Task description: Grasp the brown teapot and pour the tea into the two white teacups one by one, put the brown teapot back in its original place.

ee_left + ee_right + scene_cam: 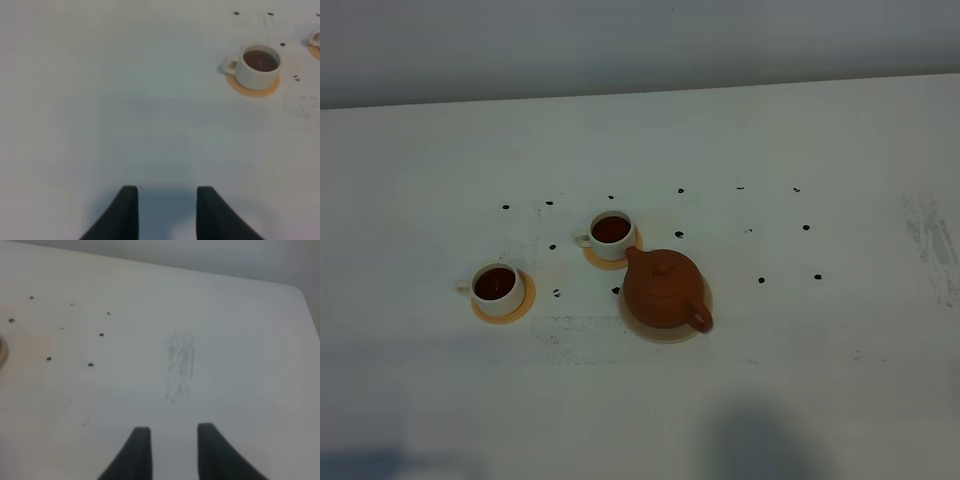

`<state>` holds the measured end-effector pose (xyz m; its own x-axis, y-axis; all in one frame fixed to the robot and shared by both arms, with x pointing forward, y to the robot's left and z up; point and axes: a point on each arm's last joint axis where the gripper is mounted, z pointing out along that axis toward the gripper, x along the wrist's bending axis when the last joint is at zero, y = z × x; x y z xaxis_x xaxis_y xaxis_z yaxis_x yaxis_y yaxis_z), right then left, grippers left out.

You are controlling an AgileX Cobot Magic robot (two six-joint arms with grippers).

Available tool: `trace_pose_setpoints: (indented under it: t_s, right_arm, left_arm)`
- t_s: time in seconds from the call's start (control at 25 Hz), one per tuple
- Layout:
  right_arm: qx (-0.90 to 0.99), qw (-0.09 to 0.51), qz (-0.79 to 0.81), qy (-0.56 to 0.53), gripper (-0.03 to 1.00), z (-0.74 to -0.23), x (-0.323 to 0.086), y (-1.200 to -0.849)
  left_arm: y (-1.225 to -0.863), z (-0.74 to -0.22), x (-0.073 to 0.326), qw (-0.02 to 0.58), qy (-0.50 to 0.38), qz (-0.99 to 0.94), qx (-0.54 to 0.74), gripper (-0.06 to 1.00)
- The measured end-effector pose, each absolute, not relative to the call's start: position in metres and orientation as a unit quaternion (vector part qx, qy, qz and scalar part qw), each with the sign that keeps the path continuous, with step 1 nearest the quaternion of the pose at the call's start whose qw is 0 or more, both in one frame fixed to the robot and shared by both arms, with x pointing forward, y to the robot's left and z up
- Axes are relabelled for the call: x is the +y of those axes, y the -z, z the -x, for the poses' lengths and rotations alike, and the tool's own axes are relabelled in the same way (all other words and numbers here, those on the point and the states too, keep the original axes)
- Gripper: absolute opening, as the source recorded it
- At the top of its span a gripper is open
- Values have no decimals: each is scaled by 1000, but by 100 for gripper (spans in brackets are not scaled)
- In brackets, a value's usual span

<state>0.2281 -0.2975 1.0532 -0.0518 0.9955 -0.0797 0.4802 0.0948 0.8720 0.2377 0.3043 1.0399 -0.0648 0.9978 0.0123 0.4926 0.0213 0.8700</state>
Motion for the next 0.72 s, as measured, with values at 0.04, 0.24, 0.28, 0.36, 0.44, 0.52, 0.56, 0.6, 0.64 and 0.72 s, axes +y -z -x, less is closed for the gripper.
trace_pose_setpoints:
  t_s: [0.04, 0.24, 0.28, 0.36, 0.44, 0.52, 0.56, 0.6, 0.64, 0.72]
  right_arm:
    - [638, 374, -578, -344, 22, -228, -298, -1053]
    - [638, 374, -578, -344, 22, -228, -298, -1053]
    - [638, 374, -578, -344, 22, -228, -298, -1053]
    - [638, 374, -578, -344, 22, -228, -298, -1053]
    - [638, 374, -578, -344, 22, -228, -298, -1053]
    - [638, 374, -578, -344, 22, -228, -298, -1053]
    - [638, 374, -578, -344, 22, -228, -298, -1053]
    - [638, 374, -578, -344, 22, -228, -298, -1053]
    - [638, 374, -578, -344, 22, -228, -298, -1053]
    - [638, 374, -578, -344, 22, -228, -298, -1053]
  left_arm:
    - [-1040, -238, 304, 340, -371, -593, 628, 30]
    - [-1040, -238, 304, 340, -371, -593, 628, 30]
    - [-1040, -238, 304, 340, -371, -593, 628, 30]
    - [-1040, -238, 304, 340, -371, -593, 628, 30]
    - [-1040, -238, 304, 340, -371, -593, 628, 30]
    - [-1040, -238, 304, 340, -371, -593, 628, 30]
    - [-1040, -238, 304, 340, -371, -593, 628, 30]
    - [-1040, -238, 304, 340, -371, -593, 628, 30]
    - [-1040, -238, 304, 341, -371, -593, 629, 30]
    - [-1040, -238, 304, 341, -371, -593, 629, 30]
